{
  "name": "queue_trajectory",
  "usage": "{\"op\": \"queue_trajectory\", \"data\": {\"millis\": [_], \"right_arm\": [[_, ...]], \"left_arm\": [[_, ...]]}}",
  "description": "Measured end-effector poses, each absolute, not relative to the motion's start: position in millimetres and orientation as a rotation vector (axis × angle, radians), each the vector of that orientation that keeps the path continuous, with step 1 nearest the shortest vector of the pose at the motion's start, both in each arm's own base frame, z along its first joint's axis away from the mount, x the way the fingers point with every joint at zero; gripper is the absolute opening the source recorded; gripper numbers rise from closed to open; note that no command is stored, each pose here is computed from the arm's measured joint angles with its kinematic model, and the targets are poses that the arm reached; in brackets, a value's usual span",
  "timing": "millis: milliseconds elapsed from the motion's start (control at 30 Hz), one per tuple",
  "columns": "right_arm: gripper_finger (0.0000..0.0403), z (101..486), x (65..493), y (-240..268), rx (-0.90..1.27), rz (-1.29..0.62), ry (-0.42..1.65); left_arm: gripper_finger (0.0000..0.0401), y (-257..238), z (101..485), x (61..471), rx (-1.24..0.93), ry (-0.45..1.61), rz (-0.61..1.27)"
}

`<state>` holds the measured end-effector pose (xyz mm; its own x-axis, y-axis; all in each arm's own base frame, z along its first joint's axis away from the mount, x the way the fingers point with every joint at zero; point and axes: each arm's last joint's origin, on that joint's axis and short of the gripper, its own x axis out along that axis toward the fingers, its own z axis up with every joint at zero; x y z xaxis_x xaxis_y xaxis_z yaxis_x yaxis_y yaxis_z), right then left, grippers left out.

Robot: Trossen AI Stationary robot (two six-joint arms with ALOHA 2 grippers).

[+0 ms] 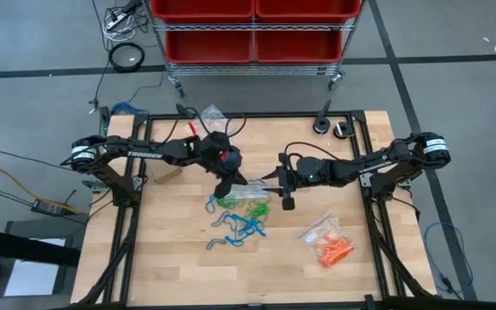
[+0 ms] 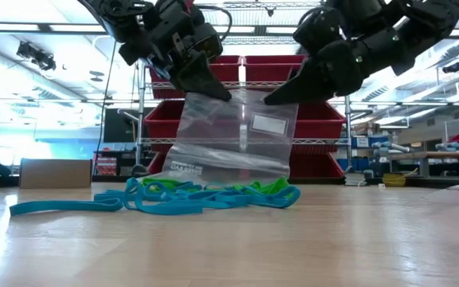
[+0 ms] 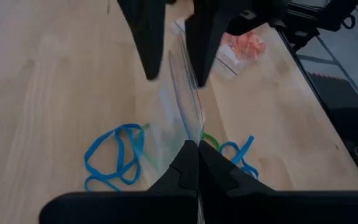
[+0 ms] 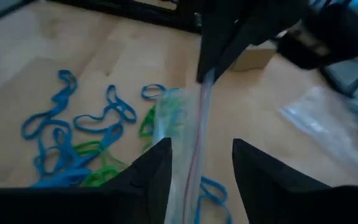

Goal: Sort rubber bands
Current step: Open the right transparent zip bag

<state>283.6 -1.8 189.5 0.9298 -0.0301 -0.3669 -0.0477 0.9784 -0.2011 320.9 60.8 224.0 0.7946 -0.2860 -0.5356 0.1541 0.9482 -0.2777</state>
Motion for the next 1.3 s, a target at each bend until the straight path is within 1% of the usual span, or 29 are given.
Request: {"op": "queue_trajectory", "data": {"millis": [100,233,533,667,800,900,1133,1300], "right_arm": [[0.0162,189.4,283.6,-3.0,-0.165,0.052,0.373],[0.0164,189.2,283.5,-2.9,-0.160,0.065,0.375],[0.0161,187.6,282.5,-11.9,-0.154,0.036,0.397],[0.0154,191.1,283.6,-17.1,-0.154,0.009,0.359],[0.0136,198.0,285.7,-19.3,-0.157,-0.001,0.285],[0.0116,201.2,286.4,-20.1,-0.152,0.034,0.247],[0.0064,202.0,286.4,-20.8,-0.145,0.068,0.235],[0.0043,202.6,286.4,-21.9,-0.148,0.083,0.227]], "left_arm": [[0.0005,60.9,226.9,322.6,-0.212,0.577,-0.239],[0.0006,60.7,229.8,321.5,-0.184,0.564,-0.245],[0.0002,58.4,257.9,303.0,-0.072,0.519,-0.197],[0.0002,57.1,267.3,299.3,-0.053,0.476,-0.200],[0.0002,54.2,268.9,299.6,-0.020,0.463,-0.215],[0.0001,49.7,271.2,301.7,0.012,0.435,-0.232],[0.0001,48.5,277.6,303.3,0.061,0.375,-0.225],[0.0001,47.8,283.3,302.2,0.072,0.340,-0.231]]}}
